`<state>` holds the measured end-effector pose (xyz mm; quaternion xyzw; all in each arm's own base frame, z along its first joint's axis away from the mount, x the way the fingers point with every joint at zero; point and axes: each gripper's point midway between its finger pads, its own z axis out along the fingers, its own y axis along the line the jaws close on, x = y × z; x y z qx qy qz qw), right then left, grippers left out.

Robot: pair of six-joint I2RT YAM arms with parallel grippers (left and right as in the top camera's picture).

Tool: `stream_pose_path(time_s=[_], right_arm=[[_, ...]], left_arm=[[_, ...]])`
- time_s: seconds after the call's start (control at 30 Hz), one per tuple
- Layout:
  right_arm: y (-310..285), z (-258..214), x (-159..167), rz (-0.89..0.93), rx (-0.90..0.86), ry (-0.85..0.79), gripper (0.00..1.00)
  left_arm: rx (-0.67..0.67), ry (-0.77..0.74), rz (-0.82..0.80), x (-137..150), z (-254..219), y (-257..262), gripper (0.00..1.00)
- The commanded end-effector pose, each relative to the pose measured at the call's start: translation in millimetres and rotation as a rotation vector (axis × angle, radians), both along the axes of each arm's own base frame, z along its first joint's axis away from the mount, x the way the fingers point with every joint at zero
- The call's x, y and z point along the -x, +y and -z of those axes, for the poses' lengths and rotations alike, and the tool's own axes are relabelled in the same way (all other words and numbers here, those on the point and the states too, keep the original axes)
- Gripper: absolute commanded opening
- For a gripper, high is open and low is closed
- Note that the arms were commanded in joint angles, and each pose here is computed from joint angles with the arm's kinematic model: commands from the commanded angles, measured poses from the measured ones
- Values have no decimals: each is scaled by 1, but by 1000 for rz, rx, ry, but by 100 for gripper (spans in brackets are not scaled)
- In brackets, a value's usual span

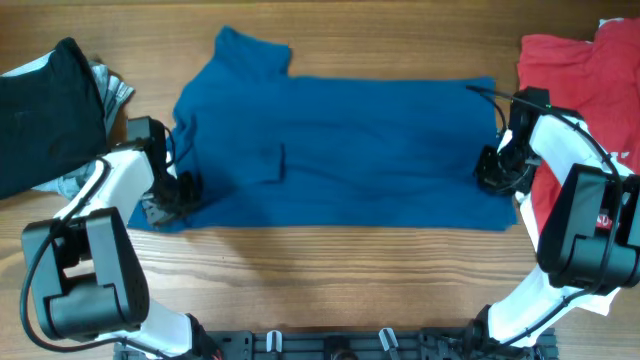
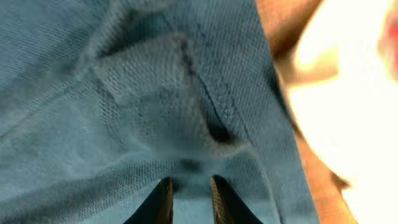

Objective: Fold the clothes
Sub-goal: 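Grasp the blue shirt's top corners with both grippers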

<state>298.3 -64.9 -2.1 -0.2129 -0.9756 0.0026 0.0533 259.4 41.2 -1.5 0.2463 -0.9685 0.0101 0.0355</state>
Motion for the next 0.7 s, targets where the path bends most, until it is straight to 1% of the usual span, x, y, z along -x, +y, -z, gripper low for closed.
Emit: stream_pose_path(time_s=[0.0, 0.07, 0.1, 0.17, 0.2, 0.27, 0.33, 0.37, 0.4, 0.43, 0.47, 0.5, 0.53, 0.57, 0.6, 0.63, 0.67], right_arm=[[-4, 10, 28, -7, 13, 123, 21], [-1, 7, 40, 1, 3, 174, 21], [0, 5, 41, 11, 0, 177, 21], [7, 1, 34, 2, -44, 132, 20], [10, -4, 30, 5, -57, 104, 21], [9, -24, 12, 6, -51, -11, 24], [5, -49, -7, 0, -25, -124, 32], [2, -68, -21, -20, -6, -214, 38], [0, -82, -31, -32, 7, -277, 52], [-3, -100, -45, -37, 26, -365, 62], [-1, -120, -61, -81, 21, -469, 65], [4, -134, -74, -123, 3, -548, 67], [9, -146, -84, -150, -19, -618, 68], [13, -154, -92, -162, -39, -664, 69], [16, -158, -96, -179, -51, -687, 69], [17, -159, -99, -186, -59, -700, 69], [17, -160, -100, -189, -58, -705, 69]], left_arm=[[-43, 155, -142, 39, 5, 17, 4], [-32, 205, -166, 52, 2, 20, 4], [-28, 218, -174, 55, 1, 21, 4], [-3, 198, -178, 53, -2, 16, 4], [16, 172, -181, 49, -6, 13, 4], [44, 86, -184, 36, -19, 9, 4], [55, -35, -184, 17, -44, 8, 4], [63, -111, -182, 5, -61, 8, 6], [78, -196, -177, -7, -80, 6, 15], [101, -306, -168, -22, -102, 3, 29], [137, -435, -149, -39, -127, -3, 59], [159, -526, -132, -51, -143, -6, 69], [177, -620, -110, -63, -160, -9, 70], [186, -716, -79, -77, -177, -13, 77], [186, -770, -57, -86, -186, -16, 83], [186, -806, -38, -94, -192, -19, 94], [189, -828, -17, -103, -193, -24, 100]])
